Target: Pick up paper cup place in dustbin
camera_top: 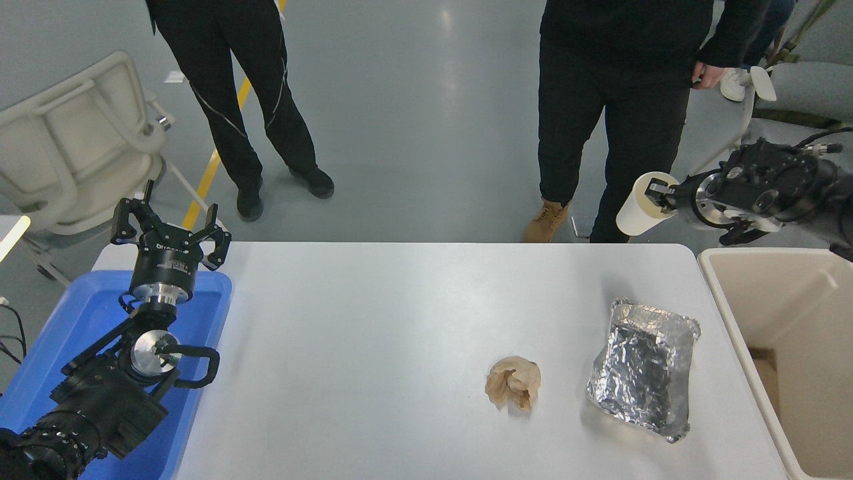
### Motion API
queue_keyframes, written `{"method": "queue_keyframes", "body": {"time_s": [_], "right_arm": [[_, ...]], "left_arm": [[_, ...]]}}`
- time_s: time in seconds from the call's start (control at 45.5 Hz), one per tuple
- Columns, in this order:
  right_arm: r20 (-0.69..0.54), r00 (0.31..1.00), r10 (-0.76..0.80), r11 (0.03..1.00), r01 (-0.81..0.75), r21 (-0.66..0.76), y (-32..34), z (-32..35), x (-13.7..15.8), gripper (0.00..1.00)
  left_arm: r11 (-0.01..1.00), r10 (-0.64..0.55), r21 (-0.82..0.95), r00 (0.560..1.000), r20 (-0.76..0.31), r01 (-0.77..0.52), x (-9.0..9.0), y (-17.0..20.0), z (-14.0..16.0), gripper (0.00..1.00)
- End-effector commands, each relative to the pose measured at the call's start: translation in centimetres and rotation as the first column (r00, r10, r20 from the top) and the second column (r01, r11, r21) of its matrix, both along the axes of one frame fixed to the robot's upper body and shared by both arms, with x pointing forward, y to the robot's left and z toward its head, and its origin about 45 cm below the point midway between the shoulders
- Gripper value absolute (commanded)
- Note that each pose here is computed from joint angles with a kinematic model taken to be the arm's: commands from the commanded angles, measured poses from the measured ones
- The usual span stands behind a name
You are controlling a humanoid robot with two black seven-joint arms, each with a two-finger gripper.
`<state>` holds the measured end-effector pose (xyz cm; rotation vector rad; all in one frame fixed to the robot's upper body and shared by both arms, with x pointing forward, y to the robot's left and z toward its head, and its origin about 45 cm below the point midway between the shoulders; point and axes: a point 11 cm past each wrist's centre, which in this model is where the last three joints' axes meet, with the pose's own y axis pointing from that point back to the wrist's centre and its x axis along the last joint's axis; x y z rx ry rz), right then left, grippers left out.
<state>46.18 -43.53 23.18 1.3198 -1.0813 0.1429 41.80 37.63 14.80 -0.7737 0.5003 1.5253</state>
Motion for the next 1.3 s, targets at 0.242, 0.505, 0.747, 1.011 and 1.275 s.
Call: {"method": "queue_keyframes", "body": {"time_s": [0.242,0.505,0.747,1.011,1.275], "right_arm": [[0.102,0.94,-0.325,0.936,0.335,-0.105,-14.8,-4.3,-8.3,0.0],[0.084,0.895,-0.438,0.888,0.445,-0.117,-17.1,-9.7,-14.3,0.0],[0.05,0.862,-0.504,0.858,0.507,-0.089,-16.4,-14.2,-18.2,0.0],[0.017,0.834,-0.552,0.831,0.552,-0.071,-15.5,-17.5,-21.4,0.0],[0.011,0.831,-0.557,0.829,0.556,-0.064,-14.9,-18.2,-21.7,0.0]], "left_arm": [[1.0,-0.001,0.0,1.0,0.0,0.001,0.0,0.0,0.0,0.99],[1.0,-0.001,0.0,1.0,0.0,0.001,0.0,0.0,0.0,0.99],[1.0,0.001,0.0,1.0,-0.001,-0.001,0.0,0.0,0.0,0.99],[1.0,-0.001,0.0,1.0,0.0,0.001,0.0,0.0,0.0,0.99],[1.0,-0.001,0.0,1.0,0.0,0.001,0.0,0.0,0.0,0.99]]}}
